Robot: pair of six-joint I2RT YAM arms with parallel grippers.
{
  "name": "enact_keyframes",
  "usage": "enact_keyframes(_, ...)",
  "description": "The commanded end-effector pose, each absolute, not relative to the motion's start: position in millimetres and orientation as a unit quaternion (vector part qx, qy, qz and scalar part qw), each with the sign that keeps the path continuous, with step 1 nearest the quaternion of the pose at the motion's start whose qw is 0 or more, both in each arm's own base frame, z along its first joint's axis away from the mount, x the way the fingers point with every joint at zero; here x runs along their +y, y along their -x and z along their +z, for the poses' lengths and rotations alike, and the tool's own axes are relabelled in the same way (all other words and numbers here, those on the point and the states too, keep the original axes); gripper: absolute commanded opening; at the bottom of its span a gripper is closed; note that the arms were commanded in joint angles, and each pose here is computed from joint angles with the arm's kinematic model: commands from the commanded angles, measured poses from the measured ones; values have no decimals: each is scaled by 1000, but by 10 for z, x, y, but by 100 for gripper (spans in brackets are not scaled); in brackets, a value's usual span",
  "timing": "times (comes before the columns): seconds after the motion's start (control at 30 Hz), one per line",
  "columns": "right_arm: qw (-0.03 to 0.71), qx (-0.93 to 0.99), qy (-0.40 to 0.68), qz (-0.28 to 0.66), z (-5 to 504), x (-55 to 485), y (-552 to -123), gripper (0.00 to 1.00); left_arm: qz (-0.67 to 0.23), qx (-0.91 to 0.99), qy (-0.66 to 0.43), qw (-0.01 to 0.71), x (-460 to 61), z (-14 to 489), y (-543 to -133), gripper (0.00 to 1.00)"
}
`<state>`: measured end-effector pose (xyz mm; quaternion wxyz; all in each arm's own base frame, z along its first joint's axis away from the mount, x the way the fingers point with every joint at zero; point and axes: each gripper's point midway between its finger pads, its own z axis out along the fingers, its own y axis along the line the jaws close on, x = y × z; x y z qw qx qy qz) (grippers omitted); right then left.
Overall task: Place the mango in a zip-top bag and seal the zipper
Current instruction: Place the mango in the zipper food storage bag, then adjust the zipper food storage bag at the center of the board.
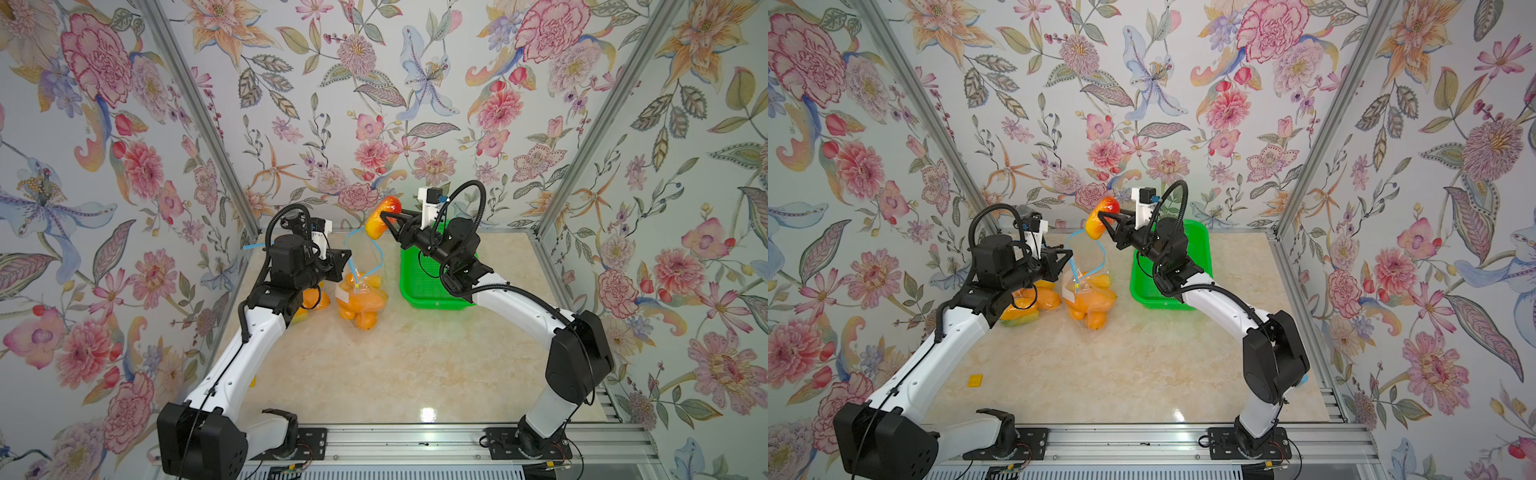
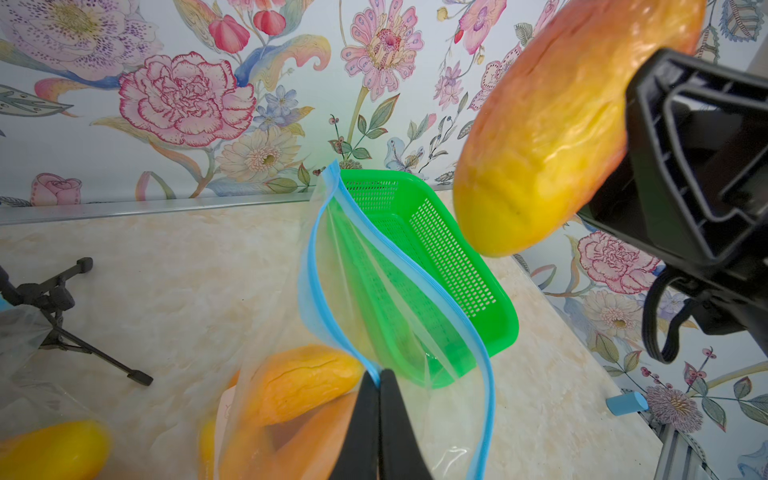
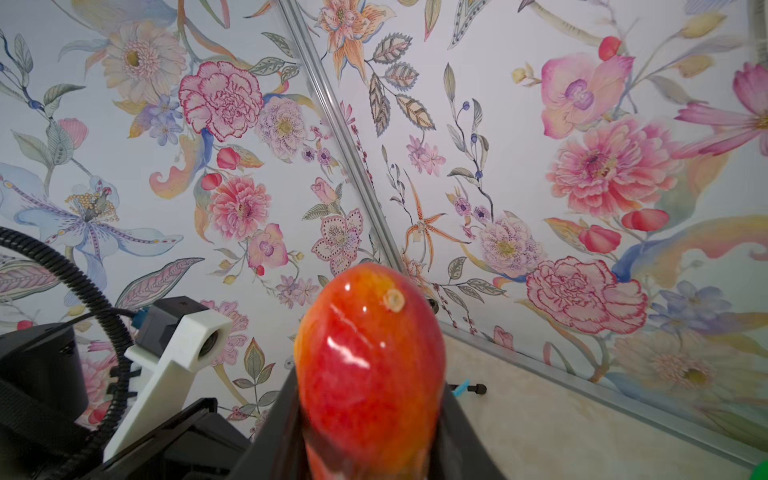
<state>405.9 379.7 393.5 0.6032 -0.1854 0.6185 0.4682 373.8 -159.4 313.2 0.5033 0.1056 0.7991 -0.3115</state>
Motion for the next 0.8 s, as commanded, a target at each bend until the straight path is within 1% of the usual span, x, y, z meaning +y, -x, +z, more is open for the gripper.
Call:
enact_keyframes(0.0,585,638,255,431,3575,4084,-4022,26,-312,784,-101,527,-1543,3280,-3745,0)
enact_keyframes(0.1,561,657,285,415,3394,4239,-4048,31,-312,782,-101,529,-1537,3313,-3733,0)
enact_keyframes(0.13,556,664,294,404,3350,4276,-4054,38,-312,781,-101,531,-1531,3330,-3730,0)
enact_keyframes(0.2,551,662,329,387,3333,4314,-3999,64,-310,781,-102,533,-1530,3345,-3723,0)
enact_keyframes(0.27,564,652,350,365,3415,4235,-3950,77,-306,782,-102,534,-1516,3362,-3719,0)
enact_keyframes(0.33,583,629,361,365,3609,4055,-3889,86,-298,784,-106,534,-1513,3373,-3722,0)
enact_keyframes(0.43,597,600,377,376,3868,3633,-3868,90,-267,796,-115,532,-1495,3408,-3762,0)
enact_keyframes(0.53,617,570,408,358,3945,3211,-3879,93,-243,797,-138,535,-1553,3519,-3755,0)
enact_keyframes(0.6,628,523,464,342,3861,3029,-3815,100,-229,796,-155,539,-1581,3597,-3730,0)
enact_keyframes(0.7,643,444,552,292,3665,2937,-3772,100,-215,796,-184,535,-1610,3626,-3669,0)
enact_keyframes(0.77,646,426,574,268,3562,2959,-3874,100,-207,800,-205,524,-1638,3563,-3626,0)
